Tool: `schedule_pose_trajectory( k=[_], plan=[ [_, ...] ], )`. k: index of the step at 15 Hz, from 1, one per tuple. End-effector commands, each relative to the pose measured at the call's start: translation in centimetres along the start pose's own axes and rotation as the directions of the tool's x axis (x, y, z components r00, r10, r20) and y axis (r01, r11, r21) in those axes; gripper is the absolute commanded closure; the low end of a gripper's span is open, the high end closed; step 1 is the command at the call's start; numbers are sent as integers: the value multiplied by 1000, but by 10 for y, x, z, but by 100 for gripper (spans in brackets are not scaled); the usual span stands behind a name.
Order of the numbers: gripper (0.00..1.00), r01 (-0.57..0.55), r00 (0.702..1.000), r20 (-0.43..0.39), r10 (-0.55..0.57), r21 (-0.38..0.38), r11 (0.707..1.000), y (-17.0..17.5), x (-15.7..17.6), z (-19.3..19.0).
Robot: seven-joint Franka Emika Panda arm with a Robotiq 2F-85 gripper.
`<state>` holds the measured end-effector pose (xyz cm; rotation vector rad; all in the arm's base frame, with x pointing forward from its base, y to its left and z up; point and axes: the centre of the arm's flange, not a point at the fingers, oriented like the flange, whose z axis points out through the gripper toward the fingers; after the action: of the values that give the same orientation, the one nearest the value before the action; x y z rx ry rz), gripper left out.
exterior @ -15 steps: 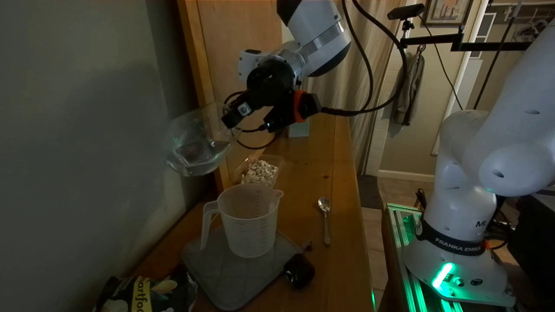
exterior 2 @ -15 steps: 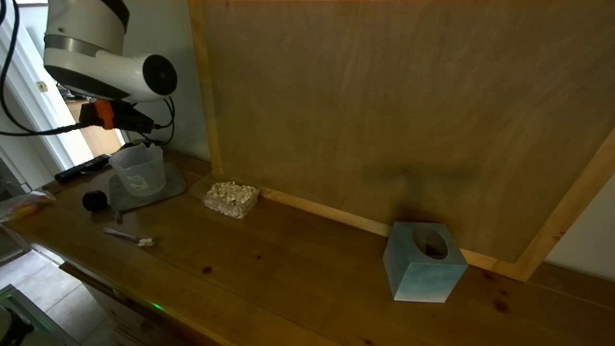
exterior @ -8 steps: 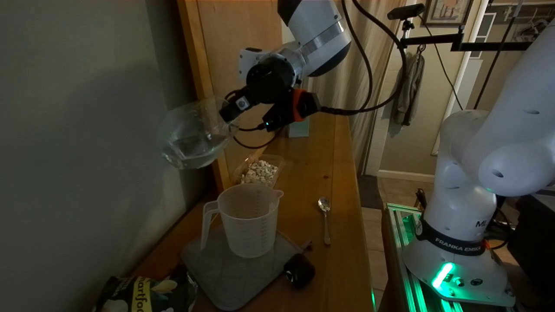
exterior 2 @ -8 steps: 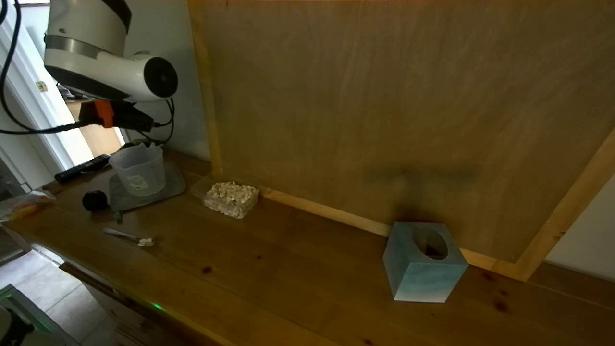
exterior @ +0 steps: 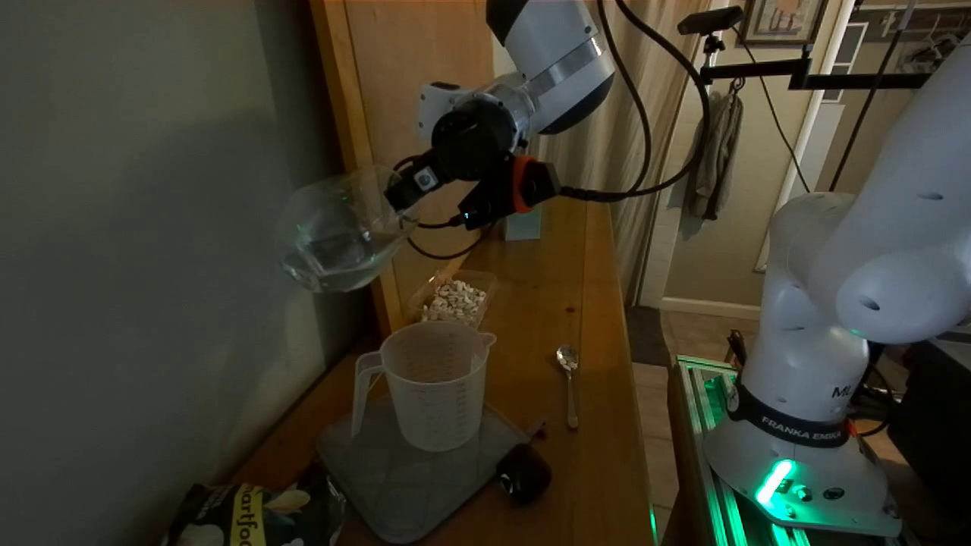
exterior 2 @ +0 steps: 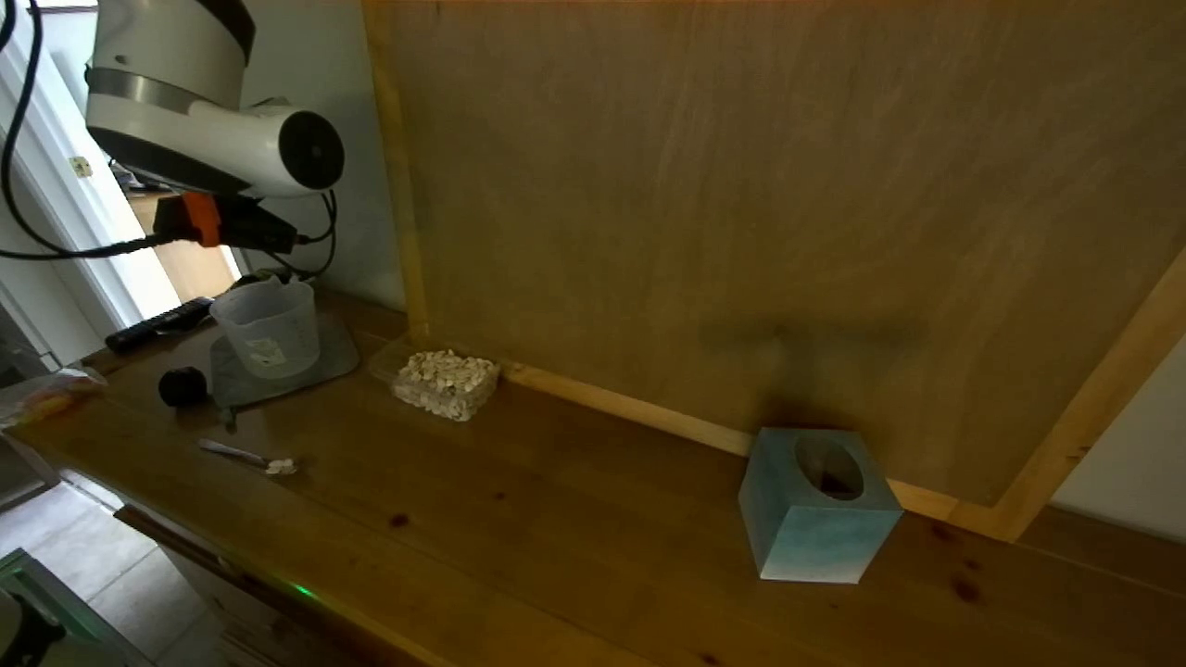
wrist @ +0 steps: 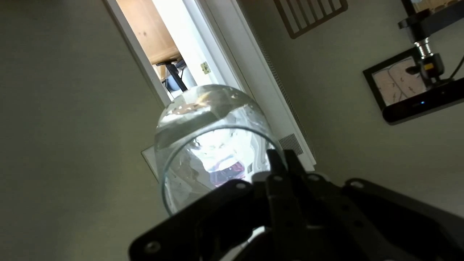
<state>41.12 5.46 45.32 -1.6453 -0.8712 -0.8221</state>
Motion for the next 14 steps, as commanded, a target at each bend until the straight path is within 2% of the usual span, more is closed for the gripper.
schedule_pose_trajectory(
  k=[1, 14],
  plan=[
    [99, 22, 998, -62, -20, 20, 1000, -6, 1, -4],
    [99, 41, 995, -95, -38, 31, 999, -6, 3, -7]
  ],
)
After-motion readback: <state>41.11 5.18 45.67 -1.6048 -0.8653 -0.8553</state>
